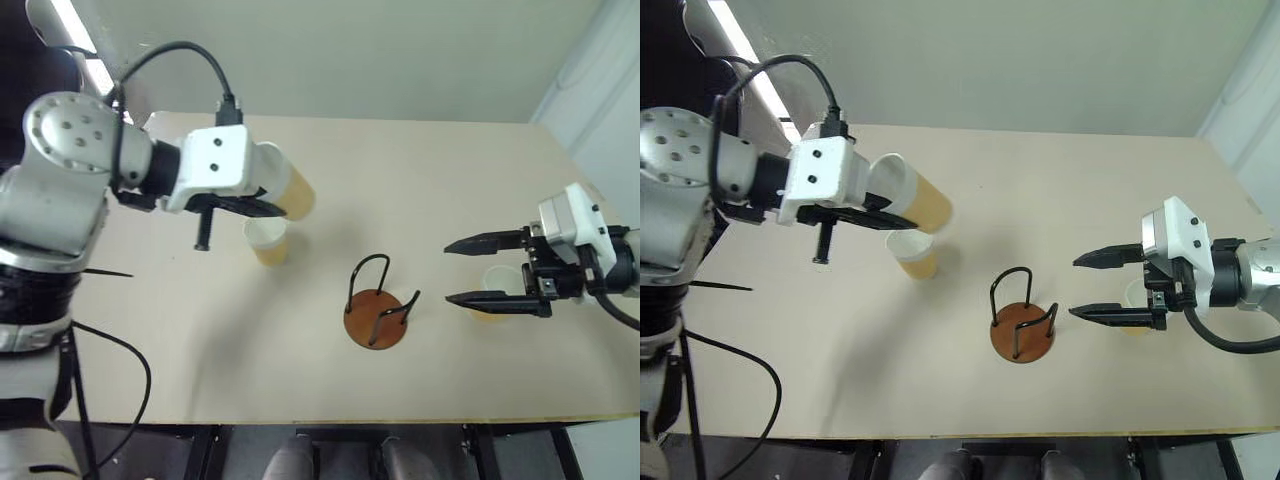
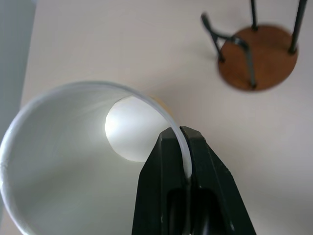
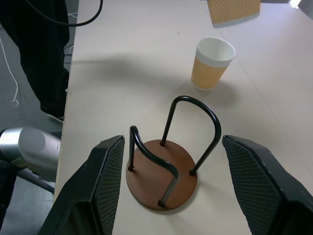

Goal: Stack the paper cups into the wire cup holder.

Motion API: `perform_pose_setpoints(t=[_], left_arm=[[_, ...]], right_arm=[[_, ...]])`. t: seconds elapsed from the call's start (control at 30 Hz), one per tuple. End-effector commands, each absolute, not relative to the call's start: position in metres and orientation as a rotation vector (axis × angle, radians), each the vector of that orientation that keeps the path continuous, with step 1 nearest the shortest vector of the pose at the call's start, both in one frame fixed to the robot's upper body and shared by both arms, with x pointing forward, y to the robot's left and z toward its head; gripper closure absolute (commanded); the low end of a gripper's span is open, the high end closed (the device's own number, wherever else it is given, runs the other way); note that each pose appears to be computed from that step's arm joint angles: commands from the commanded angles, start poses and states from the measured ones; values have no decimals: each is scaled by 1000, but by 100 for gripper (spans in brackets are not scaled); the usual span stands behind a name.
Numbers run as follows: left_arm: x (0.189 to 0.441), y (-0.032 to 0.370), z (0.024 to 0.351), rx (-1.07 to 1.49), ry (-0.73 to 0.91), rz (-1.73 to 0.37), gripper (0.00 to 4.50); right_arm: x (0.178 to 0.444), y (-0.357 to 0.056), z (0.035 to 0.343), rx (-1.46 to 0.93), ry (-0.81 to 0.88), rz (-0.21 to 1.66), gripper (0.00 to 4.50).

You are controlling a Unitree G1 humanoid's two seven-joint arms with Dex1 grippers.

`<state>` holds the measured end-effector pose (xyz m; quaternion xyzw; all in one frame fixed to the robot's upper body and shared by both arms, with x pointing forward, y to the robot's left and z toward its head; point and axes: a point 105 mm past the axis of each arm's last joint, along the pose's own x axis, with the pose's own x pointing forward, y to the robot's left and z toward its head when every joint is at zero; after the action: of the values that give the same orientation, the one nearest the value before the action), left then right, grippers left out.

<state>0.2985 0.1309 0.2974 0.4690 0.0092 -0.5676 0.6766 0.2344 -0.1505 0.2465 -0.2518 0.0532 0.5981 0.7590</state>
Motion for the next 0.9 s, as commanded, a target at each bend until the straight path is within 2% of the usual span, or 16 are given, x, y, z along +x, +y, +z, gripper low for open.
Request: perform_pose_setpoints(t=[0.03, 0.27, 0.43, 0.9], left_arm=[[286, 115, 310, 1024, -51, -1364, 445], [276, 86, 319, 984, -110, -1546, 445], [265, 72, 311, 1018, -91, -1680, 445], [266, 38, 293, 1055, -97, -1801, 445]], right_arm=[[232, -152, 255, -599, 68, 1270, 126], [230, -155, 252, -604, 91, 1243, 126], [230, -156, 251, -607, 98, 1220, 126], [230, -155, 252, -605, 91, 1203, 126]])
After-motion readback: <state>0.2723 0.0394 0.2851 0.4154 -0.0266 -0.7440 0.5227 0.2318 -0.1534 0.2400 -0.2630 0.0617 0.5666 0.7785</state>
